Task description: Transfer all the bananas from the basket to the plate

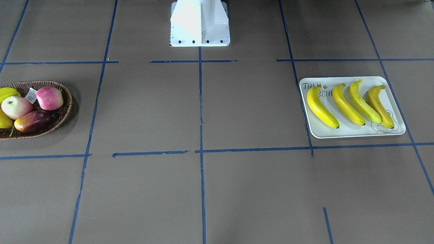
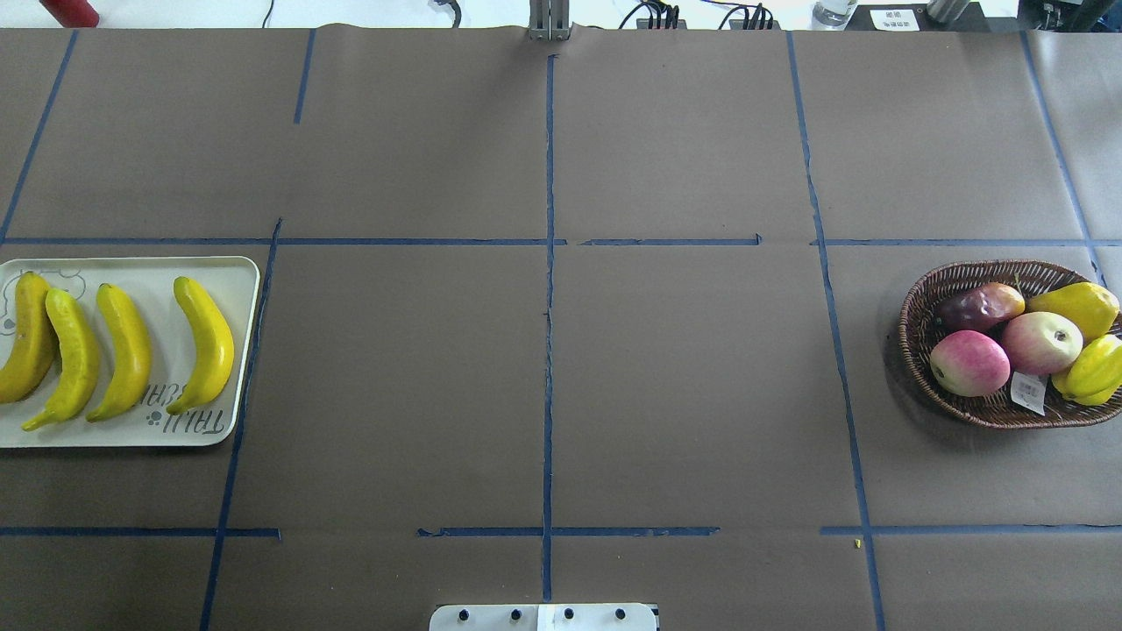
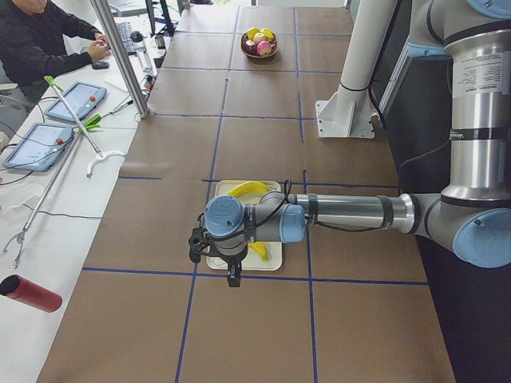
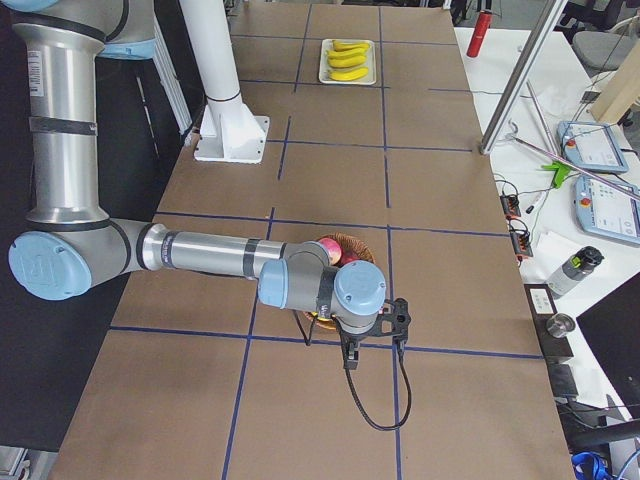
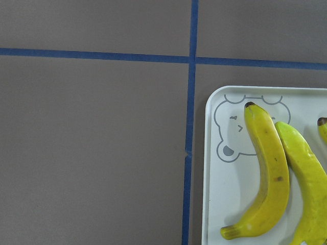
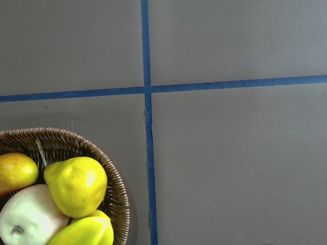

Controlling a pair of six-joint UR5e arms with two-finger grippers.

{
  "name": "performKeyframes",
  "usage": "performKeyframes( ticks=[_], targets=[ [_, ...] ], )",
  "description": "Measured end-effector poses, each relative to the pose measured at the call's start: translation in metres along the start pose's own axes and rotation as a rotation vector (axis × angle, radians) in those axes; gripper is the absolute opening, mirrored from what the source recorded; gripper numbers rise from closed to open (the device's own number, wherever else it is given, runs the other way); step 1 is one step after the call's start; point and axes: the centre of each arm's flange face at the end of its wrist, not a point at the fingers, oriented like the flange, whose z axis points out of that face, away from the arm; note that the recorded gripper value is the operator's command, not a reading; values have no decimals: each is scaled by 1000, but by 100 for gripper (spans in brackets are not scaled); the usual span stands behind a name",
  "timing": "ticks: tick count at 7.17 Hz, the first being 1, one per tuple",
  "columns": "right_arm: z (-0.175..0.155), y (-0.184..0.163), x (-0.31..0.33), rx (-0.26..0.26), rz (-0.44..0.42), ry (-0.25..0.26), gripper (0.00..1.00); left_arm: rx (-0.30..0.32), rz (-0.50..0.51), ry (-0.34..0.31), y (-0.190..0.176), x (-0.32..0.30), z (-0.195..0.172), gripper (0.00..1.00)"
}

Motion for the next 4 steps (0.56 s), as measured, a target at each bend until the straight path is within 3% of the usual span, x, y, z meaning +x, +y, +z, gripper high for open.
performKeyframes(
  ticks=[4],
  targets=[
    [-7,-3,-7,14,-15,5,100,7,7,1,-2,3,-2,100]
  ],
)
